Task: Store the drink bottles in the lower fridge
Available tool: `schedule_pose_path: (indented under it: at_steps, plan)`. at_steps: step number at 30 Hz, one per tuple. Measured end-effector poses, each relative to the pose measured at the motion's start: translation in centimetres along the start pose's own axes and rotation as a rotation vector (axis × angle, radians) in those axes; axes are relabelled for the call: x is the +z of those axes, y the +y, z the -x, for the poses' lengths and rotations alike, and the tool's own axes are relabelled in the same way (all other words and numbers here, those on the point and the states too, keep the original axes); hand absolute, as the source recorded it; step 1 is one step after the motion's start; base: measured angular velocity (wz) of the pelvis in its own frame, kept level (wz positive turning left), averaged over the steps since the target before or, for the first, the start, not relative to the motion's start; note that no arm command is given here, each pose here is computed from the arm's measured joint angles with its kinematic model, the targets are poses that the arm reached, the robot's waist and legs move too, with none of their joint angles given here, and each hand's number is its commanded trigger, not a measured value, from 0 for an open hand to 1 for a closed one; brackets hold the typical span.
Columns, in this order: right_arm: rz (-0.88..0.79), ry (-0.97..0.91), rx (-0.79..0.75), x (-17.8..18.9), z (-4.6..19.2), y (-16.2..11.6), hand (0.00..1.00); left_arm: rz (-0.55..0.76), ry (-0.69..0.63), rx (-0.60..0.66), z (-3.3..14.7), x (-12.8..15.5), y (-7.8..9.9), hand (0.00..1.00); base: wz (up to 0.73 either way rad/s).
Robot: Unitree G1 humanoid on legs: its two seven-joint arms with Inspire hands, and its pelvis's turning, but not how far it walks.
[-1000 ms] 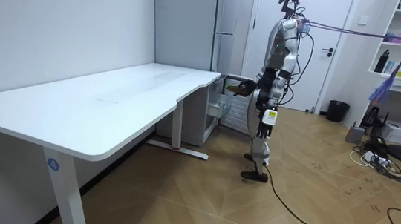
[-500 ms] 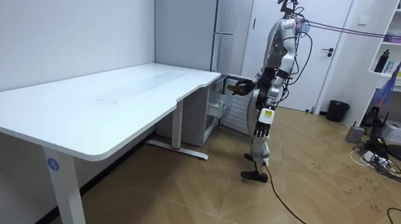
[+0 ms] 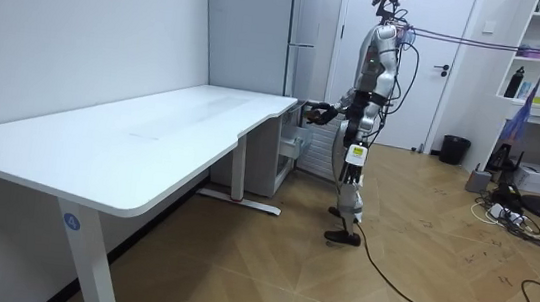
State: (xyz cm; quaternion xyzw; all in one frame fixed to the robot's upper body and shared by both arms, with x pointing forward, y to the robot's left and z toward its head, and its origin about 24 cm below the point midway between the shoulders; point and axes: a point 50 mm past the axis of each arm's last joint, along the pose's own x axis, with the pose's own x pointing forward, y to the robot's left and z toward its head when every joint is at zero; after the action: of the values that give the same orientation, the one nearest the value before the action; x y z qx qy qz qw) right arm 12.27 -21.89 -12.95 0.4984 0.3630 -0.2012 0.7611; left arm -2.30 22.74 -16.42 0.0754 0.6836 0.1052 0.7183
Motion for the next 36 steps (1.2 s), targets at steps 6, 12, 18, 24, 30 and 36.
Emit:
schedule_pose_path:
  at_steps: [6,12,18,24,30,36]
  plan:
    - [-0.042,-0.062,0.009,1.4,-0.1,0.3,1.00,0.043,0.006,0.023,0.0,-0.1,0.8,0.00,0.05]
    - [-0.056,-0.081,-0.019,1.8,0.0,0.1,1.00,-0.027,-0.006,0.049,0.0,0.1,1.5,0.00,0.01]
    - [-0.060,-0.091,-0.025,2.4,-0.4,0.5,1.00,-0.019,-0.015,0.033,0.0,0.4,1.7,0.00,0.00]
    - [-0.059,-0.084,-0.031,2.8,-0.7,0.7,1.00,-0.020,-0.019,0.010,0.0,0.5,1.6,0.00,0.00]
    - [-0.065,-0.083,-0.056,3.9,-0.6,0.5,1.00,-0.020,0.000,-0.013,0.0,0.3,1.5,0.00,0.11]
    - [-0.090,-0.111,-0.100,5.6,-1.3,0.9,1.00,-0.019,0.008,-0.011,0.0,0.3,1.6,0.00,0.05]
